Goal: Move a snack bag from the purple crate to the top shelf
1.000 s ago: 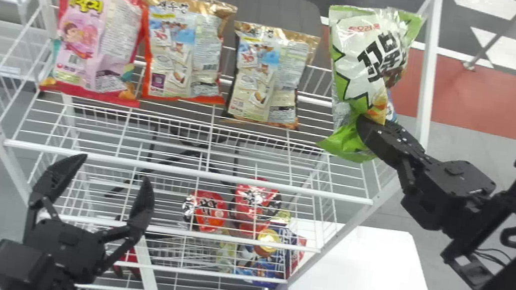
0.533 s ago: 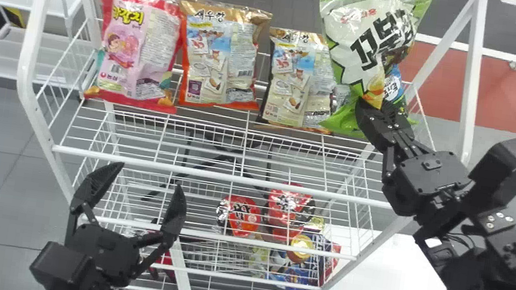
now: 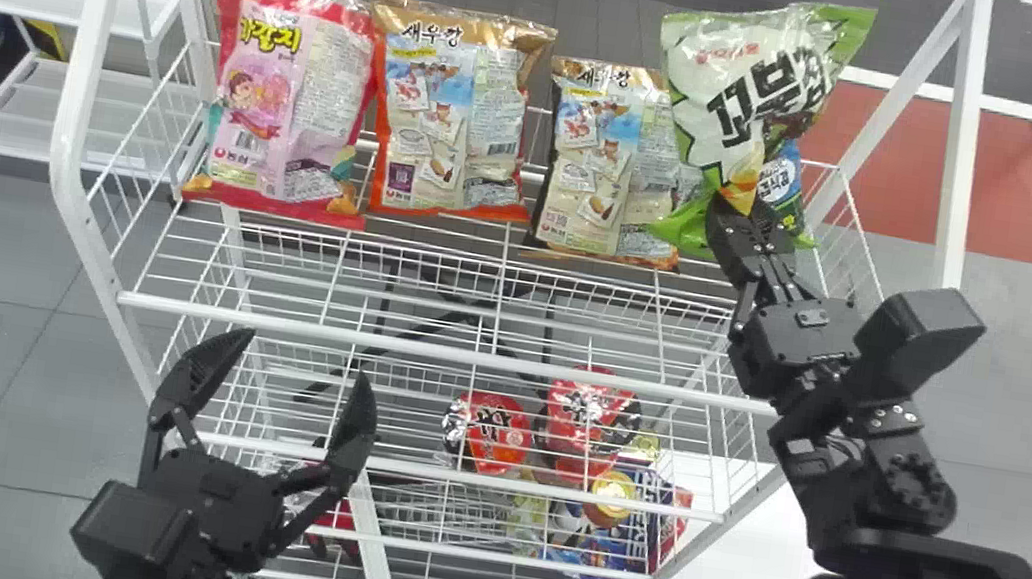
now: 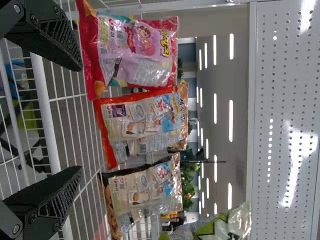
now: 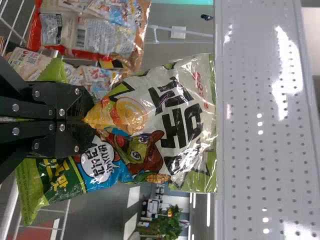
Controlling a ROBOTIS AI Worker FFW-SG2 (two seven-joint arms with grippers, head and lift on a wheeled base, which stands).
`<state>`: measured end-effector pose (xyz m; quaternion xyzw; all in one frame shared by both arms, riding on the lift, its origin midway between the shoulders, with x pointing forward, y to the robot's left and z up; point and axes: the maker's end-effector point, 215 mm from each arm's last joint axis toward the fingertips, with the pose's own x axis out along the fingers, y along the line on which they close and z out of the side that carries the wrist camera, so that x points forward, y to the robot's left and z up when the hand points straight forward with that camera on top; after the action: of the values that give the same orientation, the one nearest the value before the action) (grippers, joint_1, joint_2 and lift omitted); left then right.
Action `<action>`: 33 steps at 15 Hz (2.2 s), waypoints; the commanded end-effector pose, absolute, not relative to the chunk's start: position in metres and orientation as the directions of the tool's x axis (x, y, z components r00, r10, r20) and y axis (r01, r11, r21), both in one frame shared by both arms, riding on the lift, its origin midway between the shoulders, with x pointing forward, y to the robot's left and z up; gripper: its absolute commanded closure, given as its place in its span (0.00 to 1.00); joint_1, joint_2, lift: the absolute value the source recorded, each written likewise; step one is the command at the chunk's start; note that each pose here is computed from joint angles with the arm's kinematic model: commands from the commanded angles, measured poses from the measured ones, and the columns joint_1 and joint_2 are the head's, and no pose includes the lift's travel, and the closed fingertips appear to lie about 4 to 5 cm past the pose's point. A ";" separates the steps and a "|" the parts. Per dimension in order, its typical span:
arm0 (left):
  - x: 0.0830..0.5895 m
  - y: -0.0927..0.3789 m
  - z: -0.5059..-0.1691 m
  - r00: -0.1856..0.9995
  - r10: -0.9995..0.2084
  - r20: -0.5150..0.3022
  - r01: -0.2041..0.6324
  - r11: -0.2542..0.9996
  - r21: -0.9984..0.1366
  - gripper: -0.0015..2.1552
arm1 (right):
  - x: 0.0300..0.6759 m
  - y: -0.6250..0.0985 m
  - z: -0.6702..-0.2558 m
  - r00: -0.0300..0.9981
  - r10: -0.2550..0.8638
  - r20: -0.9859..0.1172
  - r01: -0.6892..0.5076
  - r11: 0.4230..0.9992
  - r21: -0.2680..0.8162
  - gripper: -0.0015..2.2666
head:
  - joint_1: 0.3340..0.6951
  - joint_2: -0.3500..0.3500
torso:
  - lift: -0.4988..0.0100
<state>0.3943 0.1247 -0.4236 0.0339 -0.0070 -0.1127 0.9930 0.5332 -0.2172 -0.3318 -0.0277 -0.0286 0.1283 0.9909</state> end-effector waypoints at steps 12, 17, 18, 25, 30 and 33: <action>0.393 0.128 -0.427 0.971 -0.238 0.011 0.237 0.969 0.071 0.06 | 0.569 -0.249 -0.361 0.989 0.055 0.138 -0.044 0.996 -0.077 0.67 | 1.00 0.31 | 0.98; 0.387 0.127 -0.424 0.970 -0.243 0.024 0.241 0.968 0.067 0.06 | 0.582 -0.257 -0.379 0.994 0.025 0.109 -0.018 0.998 -0.061 0.67 | 1.00 0.29 | 0.98; 0.386 0.127 -0.423 0.970 -0.242 0.028 0.240 0.968 0.067 0.06 | 0.583 -0.257 -0.381 0.994 0.023 0.105 -0.017 0.998 -0.057 0.67 | 1.00 0.29 | 0.98; 0.385 0.125 -0.425 0.969 -0.247 0.025 0.245 0.967 0.067 0.06 | 0.589 -0.272 -0.389 0.994 -0.050 0.099 0.055 0.997 -0.050 0.67 | 1.00 0.27 | 0.98; 0.387 0.126 -0.428 0.969 -0.245 0.020 0.243 0.968 0.068 0.06 | 0.600 -0.275 -0.392 0.994 -0.067 0.086 0.071 0.996 -0.047 0.67 | 1.00 0.26 | 0.98; 0.388 0.126 -0.430 0.970 -0.244 0.017 0.243 0.968 0.069 0.06 | 0.605 -0.275 -0.404 0.995 -0.076 0.059 0.079 0.996 -0.048 0.67 | 1.00 0.26 | 0.98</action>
<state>0.3871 0.1263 -0.4295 0.0329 -0.0132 -0.1230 0.9918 0.6029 -0.2764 -0.3984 -0.0251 -0.0351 -0.0396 0.9983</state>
